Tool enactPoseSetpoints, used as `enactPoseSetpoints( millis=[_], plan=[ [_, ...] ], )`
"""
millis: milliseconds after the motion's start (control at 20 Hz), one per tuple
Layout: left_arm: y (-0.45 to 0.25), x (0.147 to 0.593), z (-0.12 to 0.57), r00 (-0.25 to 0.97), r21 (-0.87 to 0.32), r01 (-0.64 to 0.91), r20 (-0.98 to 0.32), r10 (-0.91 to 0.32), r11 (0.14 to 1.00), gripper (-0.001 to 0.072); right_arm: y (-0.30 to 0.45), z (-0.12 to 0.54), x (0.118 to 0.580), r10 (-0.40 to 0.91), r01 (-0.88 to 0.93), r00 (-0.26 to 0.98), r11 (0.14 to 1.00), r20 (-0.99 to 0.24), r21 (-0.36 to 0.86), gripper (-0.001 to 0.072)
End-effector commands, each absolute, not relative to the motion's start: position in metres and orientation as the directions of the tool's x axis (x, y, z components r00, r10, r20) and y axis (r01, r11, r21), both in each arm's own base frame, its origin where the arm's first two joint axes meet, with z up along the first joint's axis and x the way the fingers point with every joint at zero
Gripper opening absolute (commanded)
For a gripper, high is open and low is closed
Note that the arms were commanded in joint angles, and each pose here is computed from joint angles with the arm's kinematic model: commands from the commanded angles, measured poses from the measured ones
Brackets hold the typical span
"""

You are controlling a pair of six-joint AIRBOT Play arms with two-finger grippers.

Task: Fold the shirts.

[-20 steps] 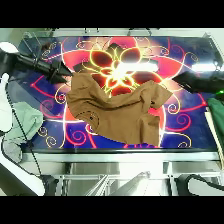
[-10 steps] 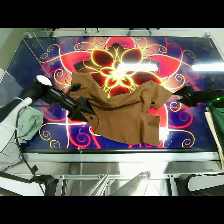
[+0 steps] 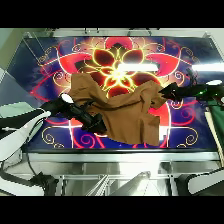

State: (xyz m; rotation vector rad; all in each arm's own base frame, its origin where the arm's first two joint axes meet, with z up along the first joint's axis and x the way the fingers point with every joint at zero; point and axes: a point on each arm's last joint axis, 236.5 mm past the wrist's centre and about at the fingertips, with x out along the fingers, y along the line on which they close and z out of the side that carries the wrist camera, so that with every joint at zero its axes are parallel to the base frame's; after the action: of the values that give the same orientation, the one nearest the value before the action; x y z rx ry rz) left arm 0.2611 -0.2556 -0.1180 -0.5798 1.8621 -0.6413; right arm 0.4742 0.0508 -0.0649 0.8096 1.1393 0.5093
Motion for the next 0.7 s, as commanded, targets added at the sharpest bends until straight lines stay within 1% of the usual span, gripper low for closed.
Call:
enactPoseSetpoints(
  millis=[0,100,150,200,350,400,500,650],
  plan=[
    [-0.260,0.281,-0.132,-0.326,-0.655,-0.063,-0.699,-0.636,0.753,0.0003,0.059,-0.055,0.485,0.729,0.038,0.371,0.606,-0.575,0.794,0.0340],
    [-0.264,0.291,-0.132,-0.324,-0.664,-0.045,-0.697,-0.640,0.746,0.0003,0.058,-0.056,0.485,0.727,0.048,0.372,0.606,-0.578,0.794,0.0349],
    [-0.265,0.295,-0.129,-0.322,-0.670,-0.033,-0.695,-0.643,0.742,0.0005,0.053,-0.059,0.486,0.713,0.052,0.379,0.621,-0.590,0.782,0.0482],
    [-0.266,0.297,-0.125,-0.323,-0.679,-0.014,-0.692,-0.646,0.734,0.0010,0.045,-0.061,0.490,0.691,0.061,0.400,0.635,-0.602,0.770,0.0539],
    [-0.261,0.303,-0.097,-0.319,-0.711,0.033,-0.674,-0.666,0.703,0.0011,0.014,-0.062,0.494,0.656,0.148,0.445,0.618,-0.610,0.772,0.0539],
    [-0.254,0.306,-0.085,-0.309,-0.718,0.046,-0.672,-0.674,0.695,0.0011,0.001,-0.066,0.489,0.642,0.184,0.439,0.621,-0.629,0.762,0.0539],
    [-0.231,0.312,-0.066,-0.277,-0.706,0.070,-0.693,-0.666,0.705,0.0012,-0.030,-0.079,0.477,0.595,0.250,0.423,0.648,-0.684,0.719,0.0539],
    [-0.203,0.332,-0.039,-0.177,-0.704,0.069,-0.706,-0.686,0.707,0.0019,-0.051,-0.095,0.458,0.553,0.327,0.366,0.676,-0.748,0.660,0.0530]
  ],
)
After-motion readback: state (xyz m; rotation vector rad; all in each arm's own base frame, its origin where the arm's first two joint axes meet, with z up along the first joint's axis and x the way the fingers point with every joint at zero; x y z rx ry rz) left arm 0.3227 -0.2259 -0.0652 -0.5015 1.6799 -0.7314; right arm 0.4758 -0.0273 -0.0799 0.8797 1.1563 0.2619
